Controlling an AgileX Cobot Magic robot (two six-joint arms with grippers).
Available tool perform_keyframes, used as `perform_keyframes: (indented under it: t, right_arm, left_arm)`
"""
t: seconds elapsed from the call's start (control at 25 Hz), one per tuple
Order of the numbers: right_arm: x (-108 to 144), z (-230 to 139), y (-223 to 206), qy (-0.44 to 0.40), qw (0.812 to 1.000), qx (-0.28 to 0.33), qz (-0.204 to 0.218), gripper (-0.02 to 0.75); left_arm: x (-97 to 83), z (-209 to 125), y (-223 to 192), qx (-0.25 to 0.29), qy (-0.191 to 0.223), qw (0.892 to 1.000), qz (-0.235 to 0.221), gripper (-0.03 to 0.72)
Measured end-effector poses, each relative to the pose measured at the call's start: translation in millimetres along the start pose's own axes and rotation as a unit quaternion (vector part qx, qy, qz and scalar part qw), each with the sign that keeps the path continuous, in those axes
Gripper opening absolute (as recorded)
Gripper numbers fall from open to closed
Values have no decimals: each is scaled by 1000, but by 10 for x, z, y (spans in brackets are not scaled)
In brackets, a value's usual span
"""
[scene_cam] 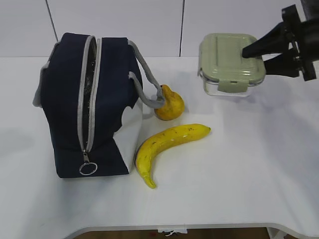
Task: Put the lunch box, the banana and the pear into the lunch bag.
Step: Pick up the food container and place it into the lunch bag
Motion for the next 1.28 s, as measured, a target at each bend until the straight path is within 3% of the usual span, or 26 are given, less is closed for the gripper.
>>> perform_keyframes:
  t: [0.2,0.44,0.6,0.96,1.0,1.08,1.2,1.28]
  right_arm:
    - [372,-46,-215,41,999,21,27,367]
    - [935,-83,-377,100,992,37,68,367]
    - [1225,-161,-458,120,988,53,86,367]
    - [1535,-355,-709,123,983,72,114,367]
    - [1569,-382,-747,120,982,76,122,367]
    - [1591,-420,-844,113,982,83,129,367]
    - [1596,-476,-991,106,981,93,132,367]
    - [1590,-509,-1079,104,981,98,131,367]
  left_arm:
    - [52,344,-270,42,-13,999,-3,372]
    - [24,892,-440,35,-40,999,-7,374]
    - [124,1059,-686,55,-35,998,-6,374]
    - [183,1200,-990,74,-26,996,-35,374]
    - [274,1183,-1180,96,-12,994,-40,372]
    - [291,1178,-1216,100,-11,994,-42,364]
    - [309,1172,-1251,104,-13,994,-43,235]
    - [309,1172,-1251,104,-14,994,-43,73]
Point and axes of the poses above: a point on each arm's last joint axis where the gripper is mounted, y pointing back along that axis away from the gripper, x along the wrist's bending axis when the last joint is at zero, z = x × y, the point moved 5 cm from there along -y, pointing out along that axis toward the gripper, and after that the axes turned 3 degrees about -y, right-handed, at the moved point
